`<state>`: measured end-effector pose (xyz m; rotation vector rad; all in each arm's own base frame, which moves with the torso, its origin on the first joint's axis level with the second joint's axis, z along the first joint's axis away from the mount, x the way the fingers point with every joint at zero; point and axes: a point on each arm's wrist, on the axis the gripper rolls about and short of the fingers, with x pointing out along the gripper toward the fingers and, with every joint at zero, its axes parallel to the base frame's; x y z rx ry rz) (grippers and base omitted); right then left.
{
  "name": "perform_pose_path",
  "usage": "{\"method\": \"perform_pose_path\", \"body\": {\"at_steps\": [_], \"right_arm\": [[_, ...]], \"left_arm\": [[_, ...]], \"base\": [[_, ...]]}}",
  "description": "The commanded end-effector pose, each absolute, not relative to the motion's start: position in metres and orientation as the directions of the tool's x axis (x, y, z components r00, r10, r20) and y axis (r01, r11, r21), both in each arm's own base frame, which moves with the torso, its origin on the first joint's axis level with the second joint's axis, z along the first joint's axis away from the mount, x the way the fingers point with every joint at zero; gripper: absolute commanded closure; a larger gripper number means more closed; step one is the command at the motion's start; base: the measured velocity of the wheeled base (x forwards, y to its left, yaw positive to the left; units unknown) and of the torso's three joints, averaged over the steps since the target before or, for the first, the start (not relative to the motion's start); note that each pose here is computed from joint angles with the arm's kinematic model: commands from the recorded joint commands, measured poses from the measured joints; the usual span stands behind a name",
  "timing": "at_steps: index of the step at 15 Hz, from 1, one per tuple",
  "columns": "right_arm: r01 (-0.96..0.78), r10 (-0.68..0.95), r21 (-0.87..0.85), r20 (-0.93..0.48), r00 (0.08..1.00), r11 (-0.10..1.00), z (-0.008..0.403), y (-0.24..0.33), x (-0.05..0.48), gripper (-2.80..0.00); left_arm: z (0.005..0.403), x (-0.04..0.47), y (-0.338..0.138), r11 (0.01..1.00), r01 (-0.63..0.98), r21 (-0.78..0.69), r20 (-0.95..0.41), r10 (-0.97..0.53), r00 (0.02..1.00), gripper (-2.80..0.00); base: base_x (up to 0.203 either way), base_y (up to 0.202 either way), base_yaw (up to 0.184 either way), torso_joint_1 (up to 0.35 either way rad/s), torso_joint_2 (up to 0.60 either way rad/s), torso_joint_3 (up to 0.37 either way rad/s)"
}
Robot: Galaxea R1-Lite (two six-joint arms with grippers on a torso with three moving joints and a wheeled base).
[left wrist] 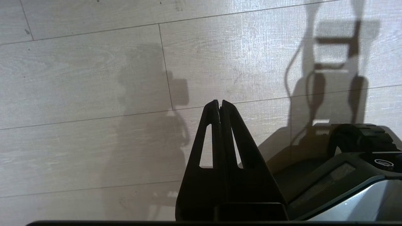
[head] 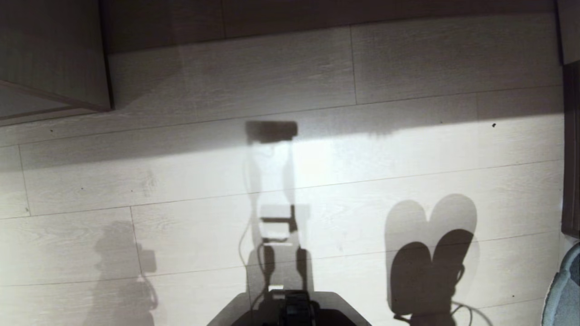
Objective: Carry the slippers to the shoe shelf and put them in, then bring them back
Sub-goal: Place the slippers into the shoe cabinet
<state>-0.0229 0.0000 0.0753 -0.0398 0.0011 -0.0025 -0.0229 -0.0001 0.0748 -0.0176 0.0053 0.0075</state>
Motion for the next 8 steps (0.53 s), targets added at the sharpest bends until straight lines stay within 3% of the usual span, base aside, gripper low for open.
{"method": "perform_pose_path", "body": {"at_steps": [1,8], "right_arm": [[0.003,-0.003,-0.040,-0.003,1.000,0.999,0.0754,0.0000,-0.0227,0.00],[0.004,-0.005,-0.037,-0.005,1.000,0.999,0.0752,0.0000,-0.0227,0.00]], "left_arm": [[0.0749,-0.0228,-0.0001,1.000,-0.009,-0.018,-0.006,0.009,1.000,0.00],[0.0755,-0.0228,-0.0001,1.000,-0.009,-0.020,0.000,0.009,1.000,0.00]], "base": [[0.000,0.000,0.000,0.001,0.00,0.208],[0.000,0.000,0.000,0.000,0.00,0.203]]}}
